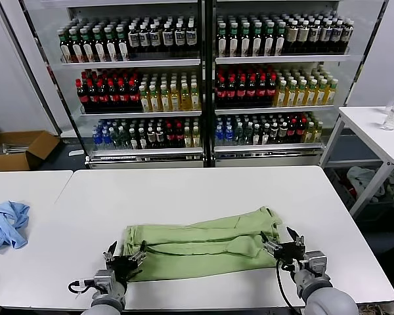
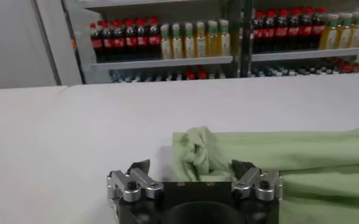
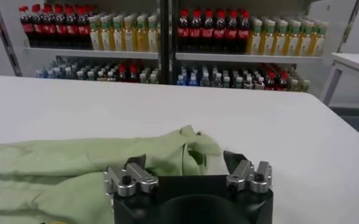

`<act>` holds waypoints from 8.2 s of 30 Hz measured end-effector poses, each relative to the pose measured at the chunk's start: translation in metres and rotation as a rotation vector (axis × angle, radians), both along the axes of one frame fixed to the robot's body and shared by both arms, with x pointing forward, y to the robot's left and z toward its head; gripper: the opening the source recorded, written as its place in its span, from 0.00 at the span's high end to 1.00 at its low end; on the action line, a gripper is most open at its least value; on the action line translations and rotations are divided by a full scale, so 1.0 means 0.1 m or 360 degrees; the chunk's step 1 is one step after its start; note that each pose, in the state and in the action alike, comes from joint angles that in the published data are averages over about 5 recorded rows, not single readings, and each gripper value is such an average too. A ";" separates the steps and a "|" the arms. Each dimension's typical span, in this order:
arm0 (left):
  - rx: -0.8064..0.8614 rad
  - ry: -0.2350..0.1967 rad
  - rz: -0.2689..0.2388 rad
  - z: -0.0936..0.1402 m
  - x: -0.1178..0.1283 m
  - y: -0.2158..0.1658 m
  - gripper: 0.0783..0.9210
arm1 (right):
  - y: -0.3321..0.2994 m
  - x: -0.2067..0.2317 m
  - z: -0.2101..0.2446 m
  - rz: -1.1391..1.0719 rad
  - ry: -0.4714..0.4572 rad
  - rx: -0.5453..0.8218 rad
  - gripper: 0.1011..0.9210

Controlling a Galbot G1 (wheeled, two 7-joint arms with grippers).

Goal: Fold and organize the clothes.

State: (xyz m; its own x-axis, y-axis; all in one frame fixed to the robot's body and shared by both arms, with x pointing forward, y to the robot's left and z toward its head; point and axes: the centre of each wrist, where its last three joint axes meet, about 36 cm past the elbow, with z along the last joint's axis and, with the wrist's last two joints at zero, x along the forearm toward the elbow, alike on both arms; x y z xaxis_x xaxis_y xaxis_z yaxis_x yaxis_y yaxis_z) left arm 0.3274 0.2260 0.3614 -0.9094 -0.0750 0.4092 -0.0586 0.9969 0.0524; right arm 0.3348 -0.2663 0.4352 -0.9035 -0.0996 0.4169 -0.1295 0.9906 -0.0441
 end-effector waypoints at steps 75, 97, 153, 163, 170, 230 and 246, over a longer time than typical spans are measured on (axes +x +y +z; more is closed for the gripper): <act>-0.1426 -0.0029 -0.0341 0.52 0.53 -0.04 0.84 | 0.06 -0.12 0.17 0.0022 -0.0098 0.0008 0.12; -0.0858 -0.0057 -0.0269 0.51 0.40 0.10 0.14 | 0.06 -0.06 0.11 0.0000 -0.0092 0.0044 0.12; -0.1535 -0.0106 0.0180 0.40 0.42 1.40 0.97 | -0.01 -0.19 0.29 -0.0044 -0.0145 0.0021 0.12; -0.1225 -0.0326 0.0238 1.20 0.37 2.36 0.97 | 0.01 -0.19 0.34 -0.0031 -0.0175 0.0047 0.12; -0.1073 -0.0370 0.0071 1.58 0.48 2.11 0.97 | 0.05 -0.24 0.38 -0.0020 -0.0191 0.0046 0.12; -0.0701 -0.0342 -0.0237 0.64 0.60 0.06 0.12 | 0.87 0.60 -0.14 0.0080 0.0004 0.0435 0.12; -0.0544 -0.0360 -0.0075 0.55 0.50 0.38 0.12 | 1.37 1.19 -0.42 0.0067 0.0205 0.0499 0.54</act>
